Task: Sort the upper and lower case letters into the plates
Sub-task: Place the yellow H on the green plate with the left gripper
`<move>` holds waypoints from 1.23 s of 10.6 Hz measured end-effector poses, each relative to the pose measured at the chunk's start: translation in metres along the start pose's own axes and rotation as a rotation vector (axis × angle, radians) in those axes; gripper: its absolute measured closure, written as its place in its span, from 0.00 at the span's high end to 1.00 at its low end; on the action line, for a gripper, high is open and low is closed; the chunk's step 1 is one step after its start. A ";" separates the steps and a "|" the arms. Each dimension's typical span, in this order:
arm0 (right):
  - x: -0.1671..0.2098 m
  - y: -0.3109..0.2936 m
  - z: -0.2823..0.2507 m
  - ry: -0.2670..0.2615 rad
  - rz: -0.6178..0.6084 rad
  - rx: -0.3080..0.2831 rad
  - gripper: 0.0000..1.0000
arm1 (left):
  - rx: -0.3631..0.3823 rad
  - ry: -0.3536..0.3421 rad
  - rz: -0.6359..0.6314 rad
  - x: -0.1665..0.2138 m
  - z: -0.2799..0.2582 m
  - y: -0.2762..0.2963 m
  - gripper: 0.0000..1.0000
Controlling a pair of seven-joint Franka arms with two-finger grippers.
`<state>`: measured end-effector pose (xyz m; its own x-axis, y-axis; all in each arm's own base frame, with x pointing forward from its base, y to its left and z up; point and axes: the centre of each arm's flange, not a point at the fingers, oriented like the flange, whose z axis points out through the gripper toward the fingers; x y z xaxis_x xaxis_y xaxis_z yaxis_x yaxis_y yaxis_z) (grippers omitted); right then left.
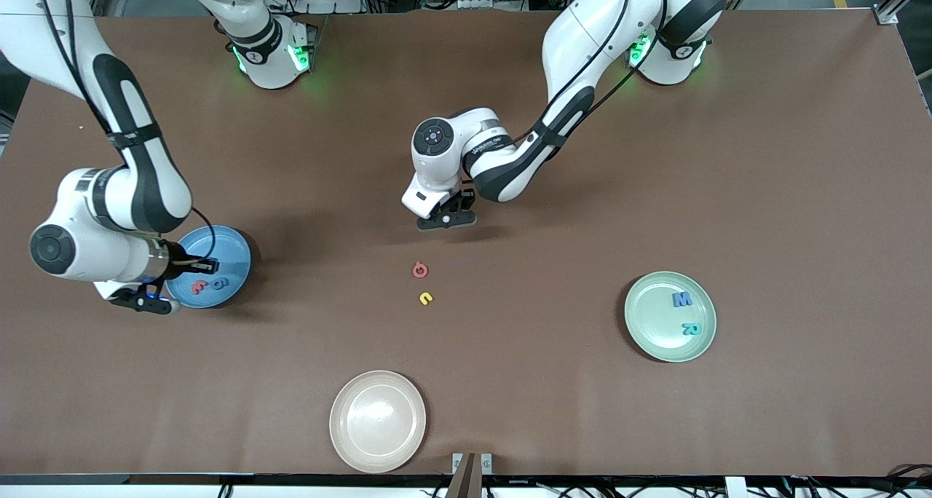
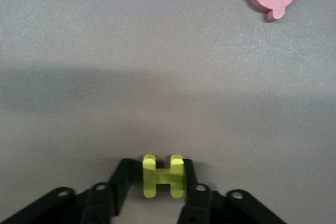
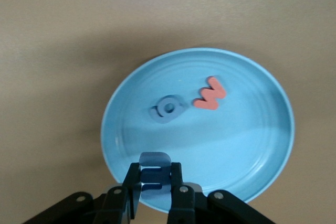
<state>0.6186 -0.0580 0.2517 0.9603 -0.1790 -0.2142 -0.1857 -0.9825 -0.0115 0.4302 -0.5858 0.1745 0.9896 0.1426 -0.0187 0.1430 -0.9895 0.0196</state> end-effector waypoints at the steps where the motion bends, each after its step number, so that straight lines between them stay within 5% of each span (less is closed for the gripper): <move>1: 0.000 0.006 0.000 -0.001 -0.013 0.002 0.27 | -0.001 0.001 -0.001 0.001 0.000 0.000 0.33; 3: 0.000 0.009 0.000 -0.004 -0.020 0.003 0.38 | -0.006 0.005 -0.008 0.005 -0.002 0.000 0.33; 6: 0.000 0.002 0.000 -0.005 -0.025 0.015 0.78 | -0.034 0.046 -0.082 0.052 -0.043 -0.015 0.33; 8: -0.001 -0.023 -0.005 -0.001 -0.021 0.082 1.00 | -0.020 0.084 -0.171 0.108 -0.104 -0.052 0.33; 11: -0.006 -0.088 -0.013 0.011 -0.070 0.098 1.00 | -0.001 0.135 -0.225 0.188 -0.182 -0.146 0.33; 13: -0.012 -0.140 -0.014 0.017 -0.023 0.106 1.00 | -0.002 0.106 -0.219 0.238 -0.197 -0.229 0.33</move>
<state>0.6360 0.0813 0.2699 0.9678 -0.1581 -0.1957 -0.1836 -0.9757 -0.1199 0.6359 -0.3207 0.3621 0.9310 0.3555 0.0823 0.3544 -0.9347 0.0283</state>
